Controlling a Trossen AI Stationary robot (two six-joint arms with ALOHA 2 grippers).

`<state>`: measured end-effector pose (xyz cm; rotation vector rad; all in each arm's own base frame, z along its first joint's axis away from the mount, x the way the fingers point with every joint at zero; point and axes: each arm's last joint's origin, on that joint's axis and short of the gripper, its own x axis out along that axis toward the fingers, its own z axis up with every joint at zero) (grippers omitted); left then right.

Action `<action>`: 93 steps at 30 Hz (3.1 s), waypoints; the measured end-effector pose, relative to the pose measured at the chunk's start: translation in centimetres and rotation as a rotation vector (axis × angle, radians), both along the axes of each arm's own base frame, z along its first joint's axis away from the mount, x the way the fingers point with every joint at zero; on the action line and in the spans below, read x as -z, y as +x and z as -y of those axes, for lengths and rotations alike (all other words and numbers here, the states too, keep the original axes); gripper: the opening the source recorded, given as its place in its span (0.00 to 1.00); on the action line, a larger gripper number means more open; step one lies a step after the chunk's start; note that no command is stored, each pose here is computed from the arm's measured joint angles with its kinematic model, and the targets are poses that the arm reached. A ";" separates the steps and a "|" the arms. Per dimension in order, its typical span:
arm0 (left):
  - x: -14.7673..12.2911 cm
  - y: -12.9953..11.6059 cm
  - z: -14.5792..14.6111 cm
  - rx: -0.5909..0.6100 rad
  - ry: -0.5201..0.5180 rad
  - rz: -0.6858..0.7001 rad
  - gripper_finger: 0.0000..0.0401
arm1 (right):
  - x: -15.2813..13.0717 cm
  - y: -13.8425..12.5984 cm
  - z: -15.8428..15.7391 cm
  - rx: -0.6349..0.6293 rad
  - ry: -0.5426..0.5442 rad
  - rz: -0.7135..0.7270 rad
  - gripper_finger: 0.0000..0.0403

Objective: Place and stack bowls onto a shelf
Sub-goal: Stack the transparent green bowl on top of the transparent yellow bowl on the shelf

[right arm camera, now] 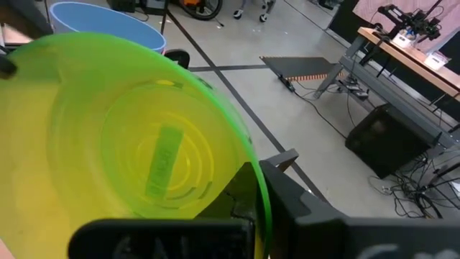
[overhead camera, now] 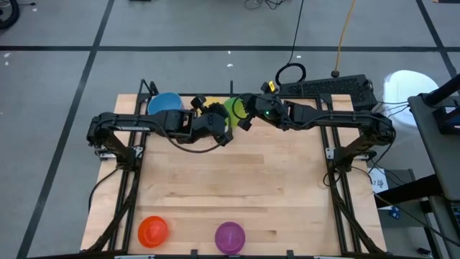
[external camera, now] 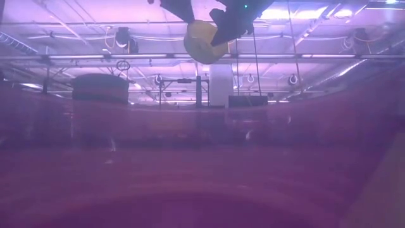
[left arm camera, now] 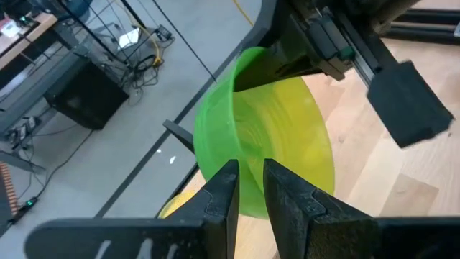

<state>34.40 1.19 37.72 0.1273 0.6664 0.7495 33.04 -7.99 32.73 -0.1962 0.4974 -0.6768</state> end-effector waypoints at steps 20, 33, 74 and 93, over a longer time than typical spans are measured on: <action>1.2 1.0 -2.2 0.048 0.055 -0.133 0.18 | 0.1 0.1 -0.5 -0.019 -0.043 -0.040 0.00; 1.5 0.6 -2.5 0.087 0.089 -0.238 0.18 | 0.1 0.3 -0.9 -0.113 -0.044 -0.060 0.00; 2.7 -1.7 -8.1 -0.102 0.001 -0.387 0.00 | -2.1 0.8 -1.6 -0.186 -0.157 0.088 0.32; 3.2 -5.0 -16.3 -0.163 -0.241 -0.333 0.00 | -6.0 -2.2 -3.2 -0.212 -0.212 0.209 0.32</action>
